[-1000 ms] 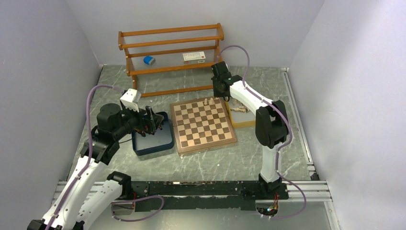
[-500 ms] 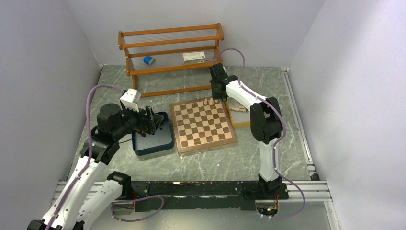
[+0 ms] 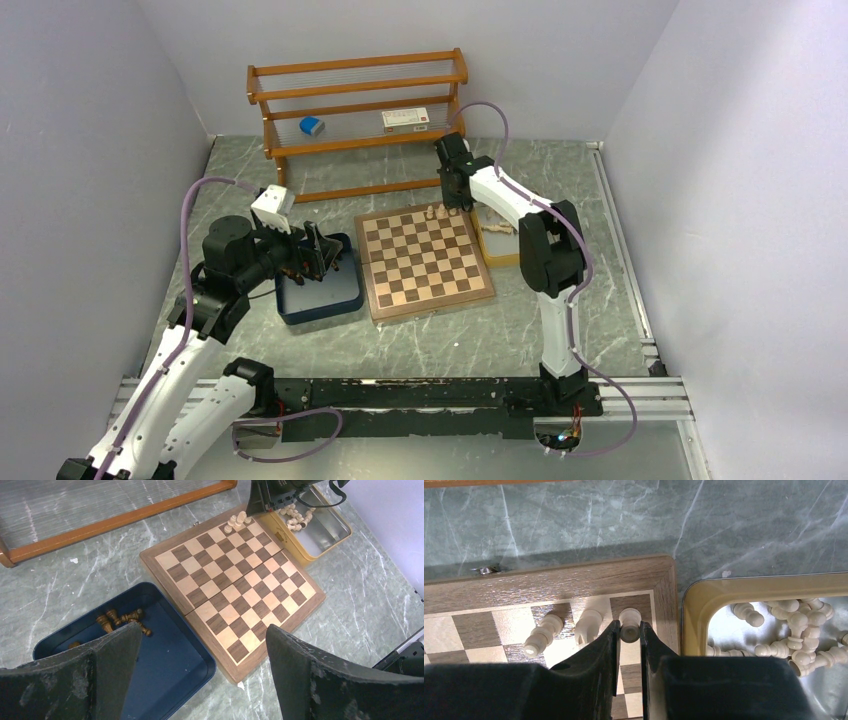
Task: Set up the chess pieces on the board
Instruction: Place the chess piece on the chessboard.
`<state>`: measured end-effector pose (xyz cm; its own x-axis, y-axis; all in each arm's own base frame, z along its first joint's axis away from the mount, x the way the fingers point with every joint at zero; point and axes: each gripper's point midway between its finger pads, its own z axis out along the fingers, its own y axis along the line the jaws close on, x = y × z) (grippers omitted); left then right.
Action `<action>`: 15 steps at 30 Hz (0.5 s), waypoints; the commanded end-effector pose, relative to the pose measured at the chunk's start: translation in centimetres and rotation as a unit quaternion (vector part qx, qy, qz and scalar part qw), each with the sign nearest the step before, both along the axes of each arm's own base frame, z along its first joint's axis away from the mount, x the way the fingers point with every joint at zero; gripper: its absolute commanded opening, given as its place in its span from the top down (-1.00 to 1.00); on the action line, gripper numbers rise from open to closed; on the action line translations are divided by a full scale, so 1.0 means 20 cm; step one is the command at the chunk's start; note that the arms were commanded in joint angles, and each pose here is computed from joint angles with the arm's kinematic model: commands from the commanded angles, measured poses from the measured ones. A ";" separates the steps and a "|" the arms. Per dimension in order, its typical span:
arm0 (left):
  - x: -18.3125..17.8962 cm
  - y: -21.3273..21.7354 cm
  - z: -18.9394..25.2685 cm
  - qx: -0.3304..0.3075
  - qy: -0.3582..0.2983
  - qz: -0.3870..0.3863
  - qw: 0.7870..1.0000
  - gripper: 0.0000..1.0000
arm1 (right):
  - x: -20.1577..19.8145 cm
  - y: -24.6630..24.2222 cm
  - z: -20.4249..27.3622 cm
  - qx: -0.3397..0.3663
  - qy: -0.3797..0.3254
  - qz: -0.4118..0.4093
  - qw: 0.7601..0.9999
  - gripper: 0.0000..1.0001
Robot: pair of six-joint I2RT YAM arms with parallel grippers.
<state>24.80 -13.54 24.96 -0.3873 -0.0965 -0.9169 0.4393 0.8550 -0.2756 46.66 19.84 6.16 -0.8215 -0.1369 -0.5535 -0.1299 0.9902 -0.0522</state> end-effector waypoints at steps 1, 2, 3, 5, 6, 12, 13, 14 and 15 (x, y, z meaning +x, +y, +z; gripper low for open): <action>0.00 0.00 0.01 0.000 -0.005 0.001 1.000 -0.97 | 0.01 0.00 -0.02 -0.007 0.003 0.001 1.000 0.60; 0.00 0.00 0.01 -0.001 -0.007 0.002 1.000 -0.97 | 0.01 0.00 -0.03 -0.005 0.004 0.002 1.000 0.59; 0.00 0.00 0.01 -0.002 -0.009 0.002 1.000 -0.97 | 0.01 0.00 -0.03 -0.005 0.005 0.003 1.000 0.58; 0.00 0.00 0.01 -0.003 -0.010 0.001 1.000 -0.97 | 0.01 0.00 -0.04 -0.007 0.008 0.003 1.000 0.55; 0.00 0.00 0.01 -0.002 -0.009 0.000 1.000 -0.97 | 0.01 -0.01 -0.04 -0.010 0.008 0.002 1.000 0.54; 0.00 0.00 0.01 -0.002 -0.009 0.001 1.000 -0.97 | 0.02 0.01 -0.02 -0.006 0.003 0.005 1.000 0.41; 0.00 0.00 0.01 -0.002 -0.009 0.002 1.000 -0.97 | 0.03 0.01 -0.02 -0.004 0.002 0.005 1.000 0.39; 0.00 0.00 0.01 -0.002 -0.010 0.002 1.000 -0.97 | 0.03 0.01 -0.01 -0.003 0.000 0.006 1.000 0.38; 0.00 0.00 0.01 -0.002 -0.009 0.003 1.000 -0.97 | 0.03 0.02 -0.01 -0.001 -0.001 0.007 1.000 0.37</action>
<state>24.80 -13.54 24.97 -0.3870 -0.0966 -0.9170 0.4394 0.8550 -0.2755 46.67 19.87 5.77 -0.8248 -0.1429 -0.5470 -0.1347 0.9893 -0.0553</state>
